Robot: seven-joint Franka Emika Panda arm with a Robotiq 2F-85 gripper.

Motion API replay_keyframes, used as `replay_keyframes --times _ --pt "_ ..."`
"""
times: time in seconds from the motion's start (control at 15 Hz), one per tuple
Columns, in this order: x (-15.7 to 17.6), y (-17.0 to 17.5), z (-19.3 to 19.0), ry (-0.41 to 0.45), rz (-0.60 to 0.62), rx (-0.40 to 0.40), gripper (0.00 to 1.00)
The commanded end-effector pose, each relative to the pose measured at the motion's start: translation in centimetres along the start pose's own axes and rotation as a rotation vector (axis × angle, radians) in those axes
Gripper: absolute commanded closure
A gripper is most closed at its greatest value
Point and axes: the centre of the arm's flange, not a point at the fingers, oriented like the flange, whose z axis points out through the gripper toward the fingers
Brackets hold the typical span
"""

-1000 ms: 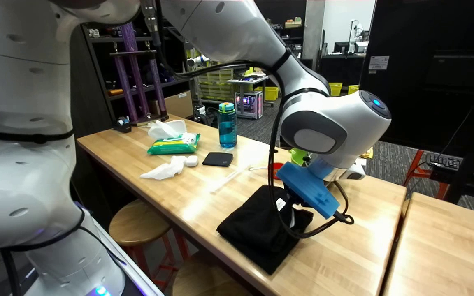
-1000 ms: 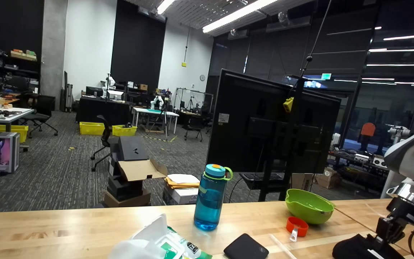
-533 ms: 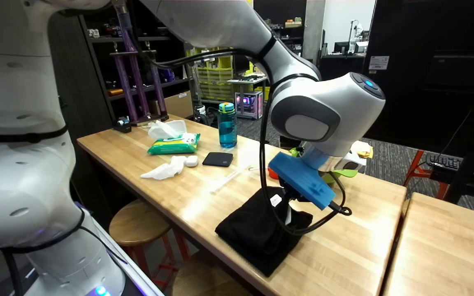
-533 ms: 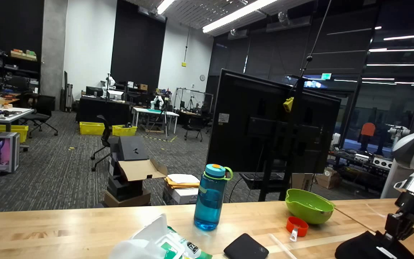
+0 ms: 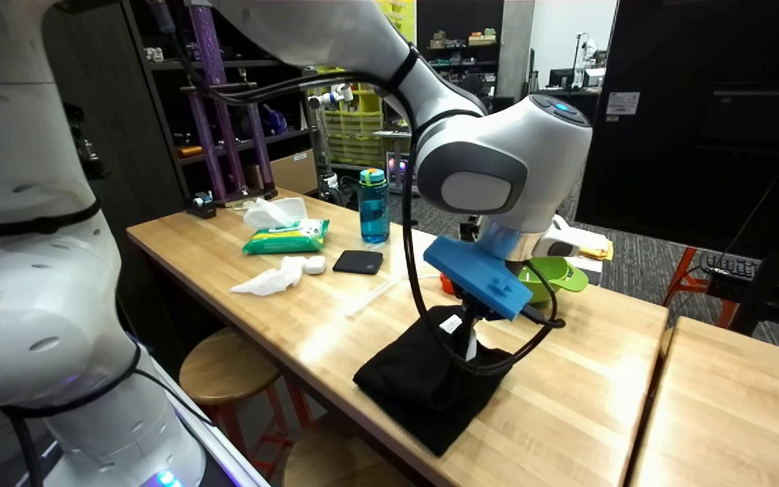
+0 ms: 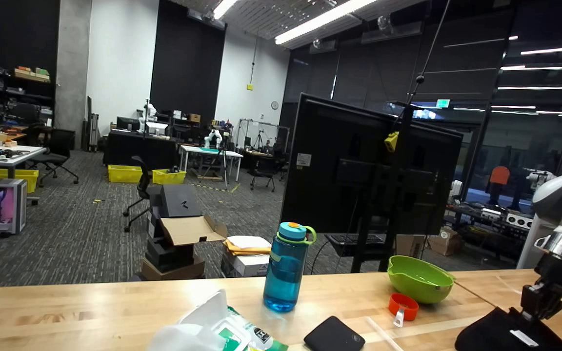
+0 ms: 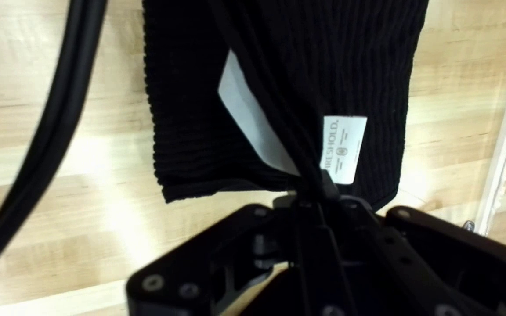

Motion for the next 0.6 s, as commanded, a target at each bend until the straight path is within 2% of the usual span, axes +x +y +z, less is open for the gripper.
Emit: replay_keyframes --times 0.0,0.53 --pt "-0.4 -2.7 -0.1 0.011 0.007 -0.052 0.99" --pt "-0.1 -7.4 -0.6 -0.002 -0.001 -0.077 0.99"
